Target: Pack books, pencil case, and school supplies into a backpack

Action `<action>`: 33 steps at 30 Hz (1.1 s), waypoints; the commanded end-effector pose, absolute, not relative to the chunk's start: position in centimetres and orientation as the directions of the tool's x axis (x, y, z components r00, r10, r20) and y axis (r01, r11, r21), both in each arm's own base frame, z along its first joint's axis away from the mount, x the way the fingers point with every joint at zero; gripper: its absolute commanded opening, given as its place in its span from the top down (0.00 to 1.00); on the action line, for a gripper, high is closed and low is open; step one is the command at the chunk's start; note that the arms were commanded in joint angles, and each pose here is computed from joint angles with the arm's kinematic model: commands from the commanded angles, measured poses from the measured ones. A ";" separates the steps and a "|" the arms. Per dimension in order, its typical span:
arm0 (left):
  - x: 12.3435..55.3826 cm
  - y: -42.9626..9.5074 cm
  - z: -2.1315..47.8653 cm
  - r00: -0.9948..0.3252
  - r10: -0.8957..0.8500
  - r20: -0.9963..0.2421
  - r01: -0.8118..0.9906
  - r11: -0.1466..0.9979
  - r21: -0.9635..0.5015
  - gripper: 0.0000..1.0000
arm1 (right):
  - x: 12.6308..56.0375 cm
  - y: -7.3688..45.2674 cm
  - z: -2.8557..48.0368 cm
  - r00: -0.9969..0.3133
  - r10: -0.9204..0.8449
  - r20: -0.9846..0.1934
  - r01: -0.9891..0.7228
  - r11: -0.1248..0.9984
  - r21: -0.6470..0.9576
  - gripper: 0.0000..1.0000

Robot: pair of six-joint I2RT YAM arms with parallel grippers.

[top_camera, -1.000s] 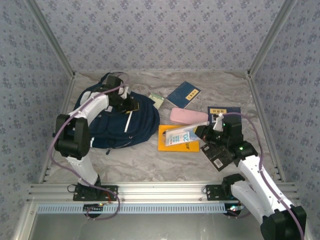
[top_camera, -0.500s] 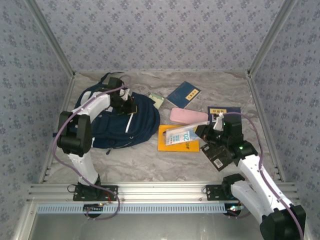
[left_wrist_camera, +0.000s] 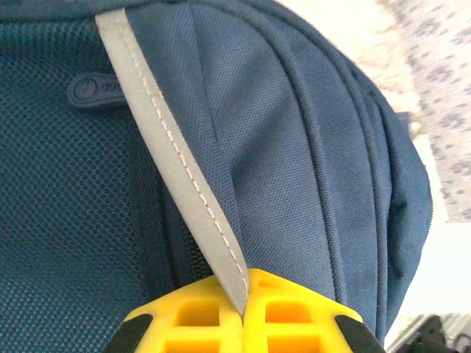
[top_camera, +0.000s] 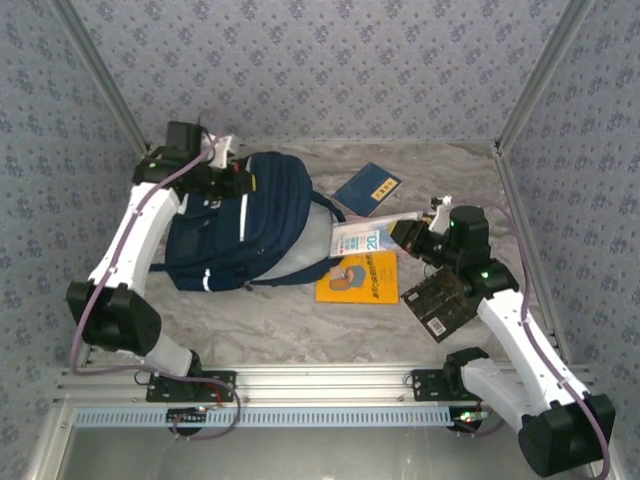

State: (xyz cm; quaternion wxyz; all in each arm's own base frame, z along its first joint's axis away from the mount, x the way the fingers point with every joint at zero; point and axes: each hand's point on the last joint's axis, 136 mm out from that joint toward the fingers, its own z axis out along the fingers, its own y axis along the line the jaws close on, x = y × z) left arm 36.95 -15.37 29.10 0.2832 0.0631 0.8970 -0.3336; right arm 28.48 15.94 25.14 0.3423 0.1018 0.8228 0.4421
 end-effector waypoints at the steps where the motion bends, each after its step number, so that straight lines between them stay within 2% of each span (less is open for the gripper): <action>1: 36.0 -16.4 34.1 -0.755 -0.107 -0.647 0.453 0.630 -0.631 1.00 | 30.2 17.0 28.7 -0.692 0.456 -0.559 -0.242 0.583 0.775 0.92; 6: 35.4 -17.5 36.3 -0.739 -0.116 -0.664 0.519 0.532 -0.669 1.00 | 32.3 20.5 29.1 -0.725 0.429 -0.539 -0.295 0.514 0.805 0.91; 14: 34.8 -18.3 38.5 -0.729 -0.127 -0.673 0.561 0.452 -0.694 1.00 | 34.0 30.8 28.5 -0.761 0.299 -0.576 -0.430 0.432 0.793 0.87; 23: 34.1 -18.2 40.5 -0.701 -0.142 -0.699 0.585 0.445 -0.678 1.00 | 37.1 41.2 22.3 -0.784 0.210 -0.585 -0.403 0.544 0.736 0.80; 28: 34.3 -18.0 41.3 -0.693 -0.152 -0.705 0.586 0.451 -0.673 1.00 | 37.2 46.1 17.4 -0.809 0.126 -0.574 -0.362 0.663 0.656 0.73; 30: 34.4 -17.9 41.5 -0.692 -0.157 -0.704 0.583 0.454 -0.674 1.00 | 37.4 47.2 15.8 -0.822 0.119 -0.556 -0.336 0.688 0.644 0.62; 33: 34.5 -17.7 41.5 -0.691 -0.163 -0.704 0.577 0.462 -0.674 1.00 | 37.4 48.2 14.9 -0.837 0.104 -0.538 -0.328 0.690 0.645 0.36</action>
